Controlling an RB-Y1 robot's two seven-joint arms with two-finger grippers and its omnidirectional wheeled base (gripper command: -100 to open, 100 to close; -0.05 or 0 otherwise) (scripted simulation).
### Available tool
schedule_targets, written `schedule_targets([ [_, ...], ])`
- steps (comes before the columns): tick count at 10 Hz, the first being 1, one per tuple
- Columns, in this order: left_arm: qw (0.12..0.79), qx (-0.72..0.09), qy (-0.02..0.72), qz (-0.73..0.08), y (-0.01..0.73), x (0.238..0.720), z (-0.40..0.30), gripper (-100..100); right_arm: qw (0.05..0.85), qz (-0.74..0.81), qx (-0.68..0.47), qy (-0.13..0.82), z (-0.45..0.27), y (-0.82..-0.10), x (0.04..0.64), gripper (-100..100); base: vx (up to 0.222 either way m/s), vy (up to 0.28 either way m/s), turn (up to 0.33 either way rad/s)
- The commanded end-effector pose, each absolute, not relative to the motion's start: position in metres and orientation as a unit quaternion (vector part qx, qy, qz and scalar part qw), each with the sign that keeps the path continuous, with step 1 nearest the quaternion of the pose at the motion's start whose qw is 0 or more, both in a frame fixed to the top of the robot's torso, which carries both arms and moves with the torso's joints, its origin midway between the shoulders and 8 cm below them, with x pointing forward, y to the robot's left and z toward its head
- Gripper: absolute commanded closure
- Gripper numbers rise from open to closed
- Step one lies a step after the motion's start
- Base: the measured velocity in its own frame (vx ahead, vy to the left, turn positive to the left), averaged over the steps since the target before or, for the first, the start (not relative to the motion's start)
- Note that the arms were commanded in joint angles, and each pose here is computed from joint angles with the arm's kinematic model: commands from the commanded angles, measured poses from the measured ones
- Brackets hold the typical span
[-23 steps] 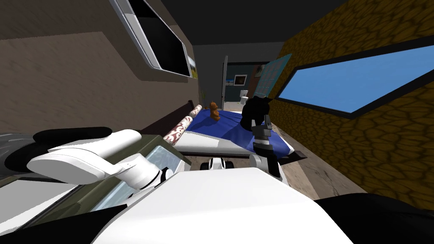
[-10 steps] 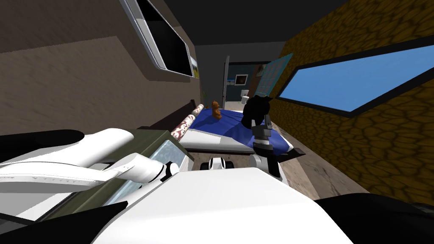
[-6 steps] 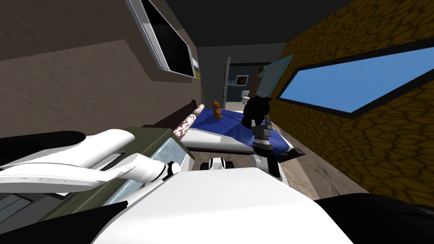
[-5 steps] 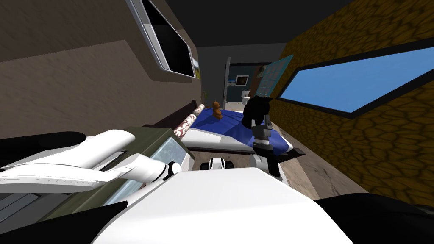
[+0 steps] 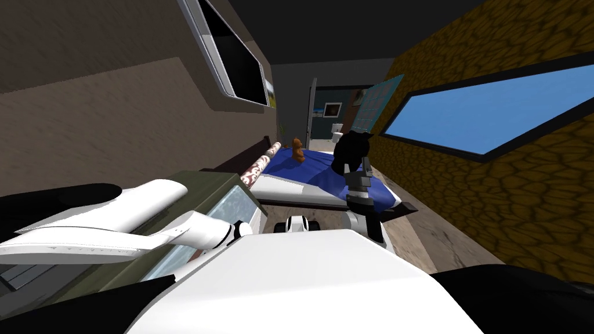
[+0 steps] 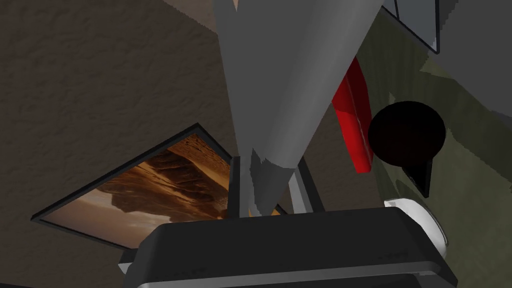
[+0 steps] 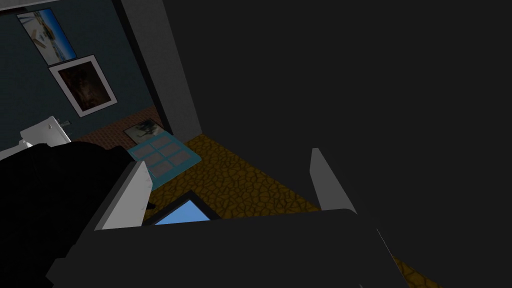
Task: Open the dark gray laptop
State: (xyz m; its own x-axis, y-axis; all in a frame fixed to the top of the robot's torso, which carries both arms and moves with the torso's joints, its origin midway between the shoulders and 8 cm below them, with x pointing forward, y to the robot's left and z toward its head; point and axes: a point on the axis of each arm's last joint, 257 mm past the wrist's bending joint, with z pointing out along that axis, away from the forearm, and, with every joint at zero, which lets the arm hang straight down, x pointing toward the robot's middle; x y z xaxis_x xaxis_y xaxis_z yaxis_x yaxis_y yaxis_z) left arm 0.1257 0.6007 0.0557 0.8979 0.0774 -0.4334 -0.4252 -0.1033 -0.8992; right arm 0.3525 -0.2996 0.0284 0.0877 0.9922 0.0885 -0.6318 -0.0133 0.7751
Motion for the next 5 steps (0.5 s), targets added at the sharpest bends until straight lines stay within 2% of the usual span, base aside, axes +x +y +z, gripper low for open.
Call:
schedule_targets([
  [1,0.661,-0.725,0.101,0.165,0.600,0.128,0.049,100,0.652,0.623,0.345,0.261,0.028,-0.300,0.352,0,-0.044,0.003,0.015],
  [5,0.660,-0.739,0.066,0.117,0.599,0.132,0.035,100,0.652,0.623,0.345,0.261,0.028,-0.300,0.353,0,-0.047,0.004,0.027],
])
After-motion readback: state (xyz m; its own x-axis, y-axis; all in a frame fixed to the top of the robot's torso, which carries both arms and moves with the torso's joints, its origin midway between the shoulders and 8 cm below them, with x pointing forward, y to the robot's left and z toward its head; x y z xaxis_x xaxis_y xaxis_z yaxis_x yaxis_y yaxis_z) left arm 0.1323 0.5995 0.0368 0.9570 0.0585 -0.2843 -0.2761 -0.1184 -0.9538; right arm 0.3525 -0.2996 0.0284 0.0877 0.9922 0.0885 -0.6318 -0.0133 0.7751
